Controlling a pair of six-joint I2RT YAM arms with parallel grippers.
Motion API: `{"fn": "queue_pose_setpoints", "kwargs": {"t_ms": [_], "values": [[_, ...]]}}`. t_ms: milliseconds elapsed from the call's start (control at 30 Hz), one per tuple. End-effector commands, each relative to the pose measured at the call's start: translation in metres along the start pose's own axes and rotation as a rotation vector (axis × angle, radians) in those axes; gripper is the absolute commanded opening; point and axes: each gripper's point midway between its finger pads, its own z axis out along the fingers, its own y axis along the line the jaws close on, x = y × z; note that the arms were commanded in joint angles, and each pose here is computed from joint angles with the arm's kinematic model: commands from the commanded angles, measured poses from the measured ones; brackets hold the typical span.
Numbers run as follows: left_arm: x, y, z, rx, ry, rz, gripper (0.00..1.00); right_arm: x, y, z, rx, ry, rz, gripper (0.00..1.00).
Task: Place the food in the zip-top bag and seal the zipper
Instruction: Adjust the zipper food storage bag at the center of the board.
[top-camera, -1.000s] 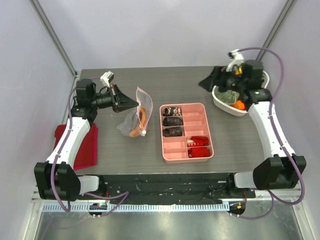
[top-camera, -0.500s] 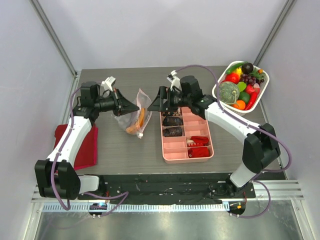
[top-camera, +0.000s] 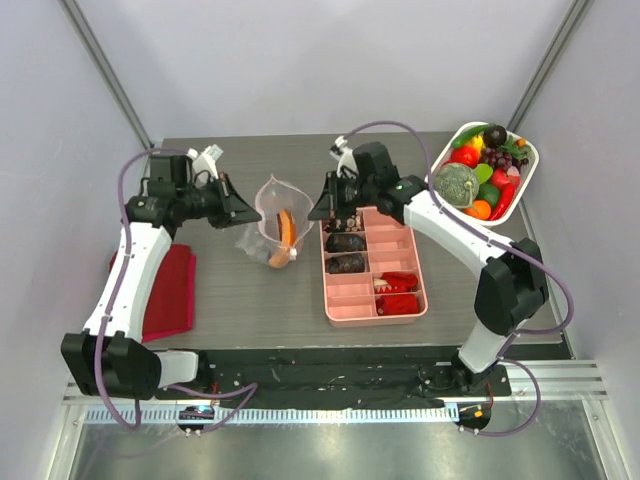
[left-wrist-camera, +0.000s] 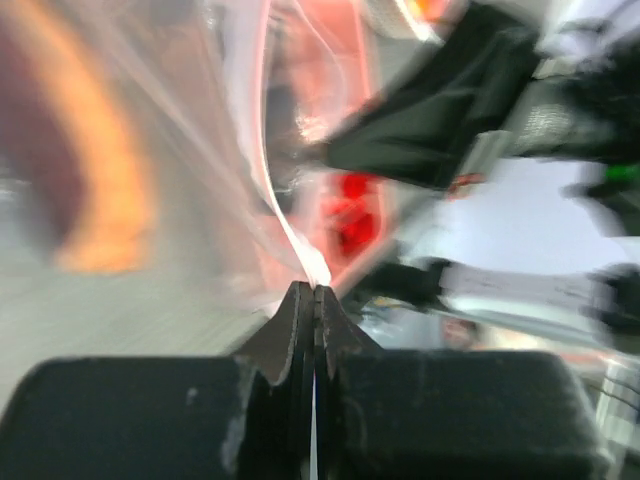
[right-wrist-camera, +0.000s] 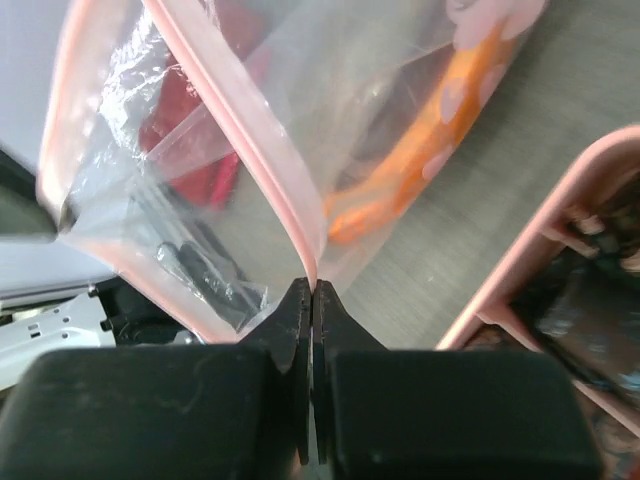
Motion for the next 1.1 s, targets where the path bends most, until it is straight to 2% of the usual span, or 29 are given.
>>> {"fn": "queue_pose_setpoints", "kwargs": {"t_ms": [0, 100, 200, 300, 367, 433, 533, 667, 800, 933, 1067], "values": [[-0.008, 0.079, -0.059, -0.591, -0.008, 0.274, 0.00, -0.044, 0.049, -0.055, -0.073, -0.097, -0.215, 0.01], [-0.023, 0.101, -0.083, -0.775, -0.073, 0.347, 0.00, -0.042, 0.061, -0.063, -0.111, -0.074, -0.237, 0.01], [-0.024, 0.095, -0.097, -0.821, -0.104, 0.423, 0.00, -0.038, 0.066, -0.067, -0.142, -0.037, -0.228, 0.01], [-0.009, 0.087, -0.105, -0.837, -0.040, 0.528, 0.00, -0.038, 0.078, -0.080, -0.203, -0.009, -0.212, 0.01], [0.012, 0.071, -0.101, -0.714, 0.043, 0.576, 0.00, -0.030, 0.089, -0.090, -0.266, 0.039, -0.200, 0.01], [0.045, 0.051, -0.094, -0.560, 0.142, 0.564, 0.00, -0.020, 0.098, -0.098, -0.317, 0.090, -0.174, 0.01], [0.071, 0.030, -0.091, -0.433, 0.194, 0.528, 0.00, -0.002, 0.112, -0.108, -0.402, 0.167, -0.112, 0.01], [0.076, 0.048, -0.080, -0.463, 0.208, 0.452, 0.00, 0.003, 0.117, -0.112, -0.421, 0.184, -0.087, 0.01], [0.073, 0.063, -0.052, -0.442, 0.259, 0.333, 0.00, 0.018, 0.078, -0.095, -0.369, 0.240, -0.030, 0.01], [0.084, 0.093, -0.031, -0.462, 0.346, 0.249, 0.00, 0.003, 0.027, -0.097, -0.264, 0.208, 0.017, 0.01], [0.073, 0.105, -0.015, -0.465, 0.305, 0.251, 0.00, 0.004, 0.032, -0.108, -0.272, 0.214, -0.037, 0.01]]}}
